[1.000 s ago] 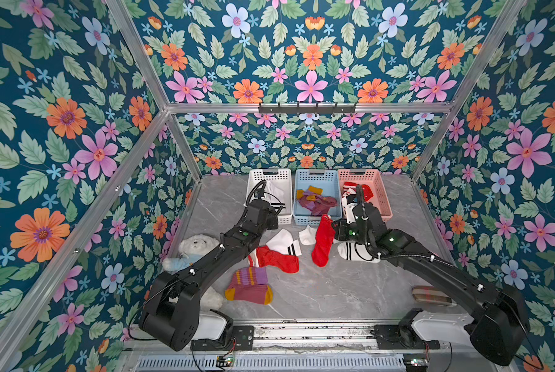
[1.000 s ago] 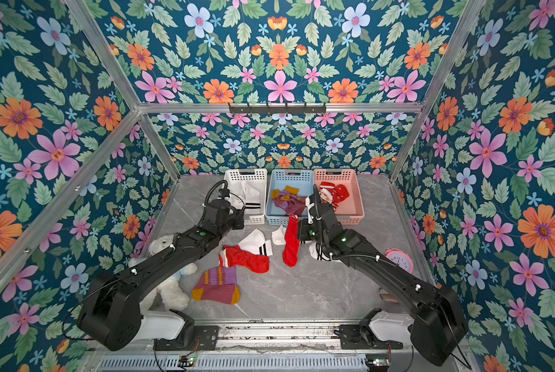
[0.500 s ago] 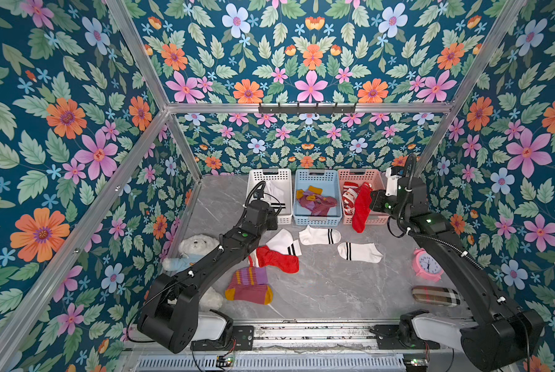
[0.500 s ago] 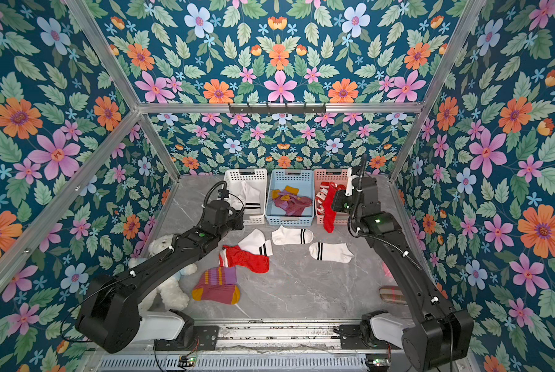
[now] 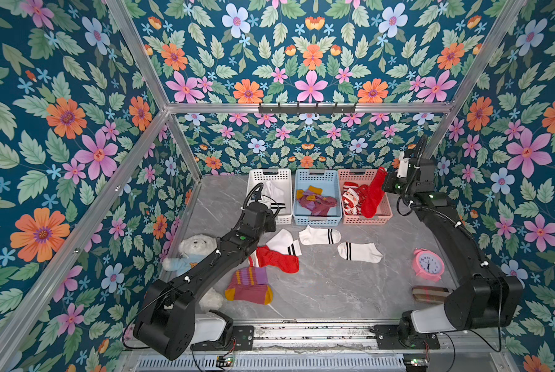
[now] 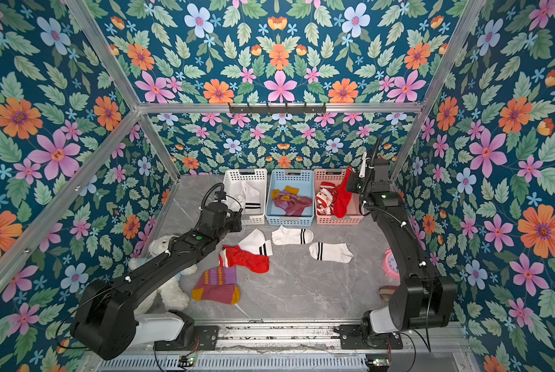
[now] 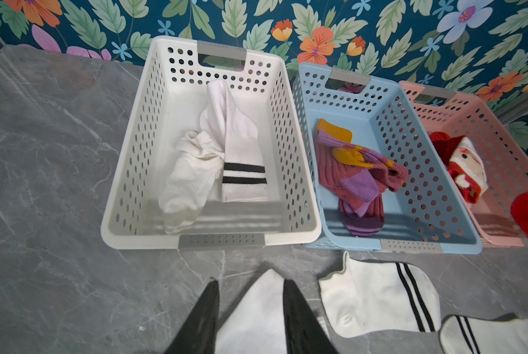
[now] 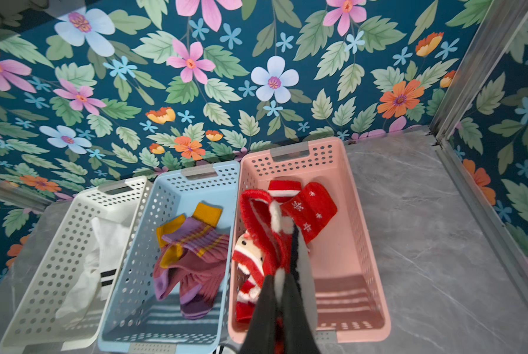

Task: Sort the socks into the basket by color
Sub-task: Place the sock in the bin.

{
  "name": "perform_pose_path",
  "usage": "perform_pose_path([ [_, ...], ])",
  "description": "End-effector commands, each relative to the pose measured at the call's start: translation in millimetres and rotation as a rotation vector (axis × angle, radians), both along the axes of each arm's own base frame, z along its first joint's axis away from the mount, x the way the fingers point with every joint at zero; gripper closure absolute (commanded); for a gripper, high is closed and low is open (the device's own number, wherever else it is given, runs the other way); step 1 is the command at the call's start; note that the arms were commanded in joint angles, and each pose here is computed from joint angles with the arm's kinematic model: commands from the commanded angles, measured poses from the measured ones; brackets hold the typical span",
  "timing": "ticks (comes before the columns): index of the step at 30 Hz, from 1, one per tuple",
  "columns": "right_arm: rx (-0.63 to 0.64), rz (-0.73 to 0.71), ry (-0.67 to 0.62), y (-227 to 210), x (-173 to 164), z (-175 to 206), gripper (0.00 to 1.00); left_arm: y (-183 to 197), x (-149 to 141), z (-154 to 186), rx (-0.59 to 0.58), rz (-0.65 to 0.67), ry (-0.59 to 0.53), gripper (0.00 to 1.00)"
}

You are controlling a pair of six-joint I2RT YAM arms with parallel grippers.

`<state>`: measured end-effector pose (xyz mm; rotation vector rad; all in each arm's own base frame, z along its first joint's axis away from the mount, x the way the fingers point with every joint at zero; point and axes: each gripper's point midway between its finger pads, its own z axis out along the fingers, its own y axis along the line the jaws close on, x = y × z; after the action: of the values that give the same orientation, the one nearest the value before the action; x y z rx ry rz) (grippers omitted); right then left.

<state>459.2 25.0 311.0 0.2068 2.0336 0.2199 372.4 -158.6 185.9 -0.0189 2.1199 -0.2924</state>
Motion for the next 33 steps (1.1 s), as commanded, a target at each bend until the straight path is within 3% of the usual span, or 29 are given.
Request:
perform_pose_path([
  [1,-0.038,-0.01,-0.028,-8,13,6,1.0,3,0,2,-0.002,0.018,-0.004,0.62],
  [11,-0.097,-0.053,0.007,-19,50,-17,1.0,6,-2,2,0.002,0.026,-0.002,0.62],
  [14,-0.117,-0.082,0.059,-25,65,-42,1.0,5,-1,-1,0.01,0.022,0.006,0.61],
  [23,-0.191,-0.185,0.082,-45,79,-57,1.0,0,5,-2,0.015,0.015,0.012,0.62],
  [33,-0.19,-0.099,0.134,-1,114,-92,1.0,1,5,-11,0.023,0.019,0.029,0.62],
])
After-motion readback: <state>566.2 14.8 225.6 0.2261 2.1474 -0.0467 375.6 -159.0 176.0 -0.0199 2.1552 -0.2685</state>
